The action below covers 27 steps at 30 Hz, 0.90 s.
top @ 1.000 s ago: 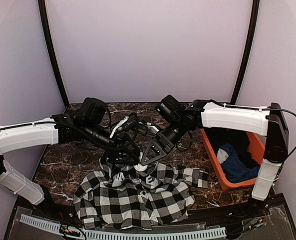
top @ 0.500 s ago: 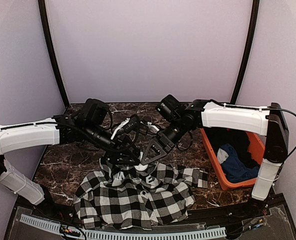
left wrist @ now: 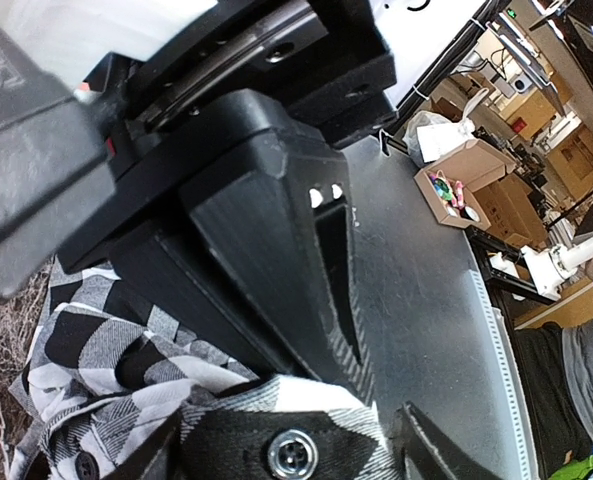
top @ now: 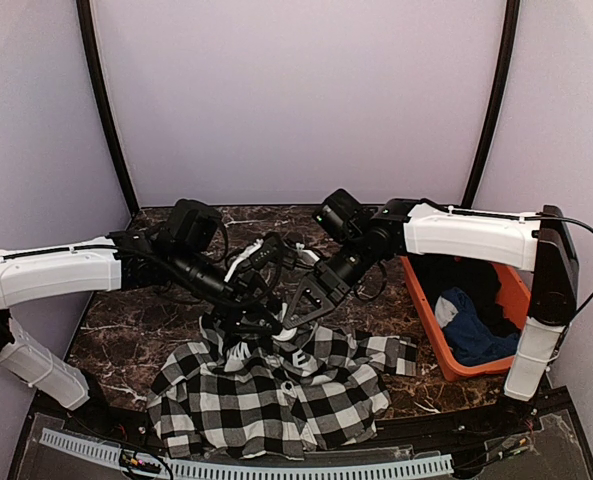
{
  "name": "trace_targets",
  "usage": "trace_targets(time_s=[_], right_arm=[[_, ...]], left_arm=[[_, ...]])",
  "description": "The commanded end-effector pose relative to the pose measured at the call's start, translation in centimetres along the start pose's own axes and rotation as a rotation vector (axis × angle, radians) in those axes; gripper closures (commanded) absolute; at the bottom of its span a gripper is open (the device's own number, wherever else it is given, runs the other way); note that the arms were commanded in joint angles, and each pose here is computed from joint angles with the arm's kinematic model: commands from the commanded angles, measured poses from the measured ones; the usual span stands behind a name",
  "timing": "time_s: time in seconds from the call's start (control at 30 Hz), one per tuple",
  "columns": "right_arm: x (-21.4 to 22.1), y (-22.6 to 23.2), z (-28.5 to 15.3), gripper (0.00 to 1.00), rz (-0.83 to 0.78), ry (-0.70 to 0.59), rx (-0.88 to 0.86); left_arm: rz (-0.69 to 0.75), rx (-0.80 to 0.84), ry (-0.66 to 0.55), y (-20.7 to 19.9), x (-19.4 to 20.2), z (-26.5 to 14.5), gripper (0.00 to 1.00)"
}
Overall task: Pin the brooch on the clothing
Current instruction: Pin the brooch to the flattened clothing.
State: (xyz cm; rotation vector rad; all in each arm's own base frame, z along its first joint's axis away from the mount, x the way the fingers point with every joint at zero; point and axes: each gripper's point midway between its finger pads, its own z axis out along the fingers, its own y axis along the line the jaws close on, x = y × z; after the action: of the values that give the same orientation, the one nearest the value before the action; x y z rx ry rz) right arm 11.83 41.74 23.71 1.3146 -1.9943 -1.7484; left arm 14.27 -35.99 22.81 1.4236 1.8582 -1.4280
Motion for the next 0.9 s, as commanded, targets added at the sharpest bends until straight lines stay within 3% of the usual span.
trace_targets(time_s=[0.0, 0.3, 0.87], right_arm=[[-0.6, 1.1, -0.6, 1.0, -0.055, -0.023, -0.028], [-0.4, 1.1, -0.7, 1.0, -0.056, -0.027, -0.022], [-0.7, 1.5, -1.0, 1.0, -0.059, -0.035, -0.042]], left_arm=[[0.027, -0.031, -0.029, -0.2, -1.0, -0.7, 0.29], [0.004, -0.043, -0.102, 0.4, -2.1, -2.6, 0.29], [0.001, -0.023, -0.003, 0.5, 0.1, -0.8, 0.35]])
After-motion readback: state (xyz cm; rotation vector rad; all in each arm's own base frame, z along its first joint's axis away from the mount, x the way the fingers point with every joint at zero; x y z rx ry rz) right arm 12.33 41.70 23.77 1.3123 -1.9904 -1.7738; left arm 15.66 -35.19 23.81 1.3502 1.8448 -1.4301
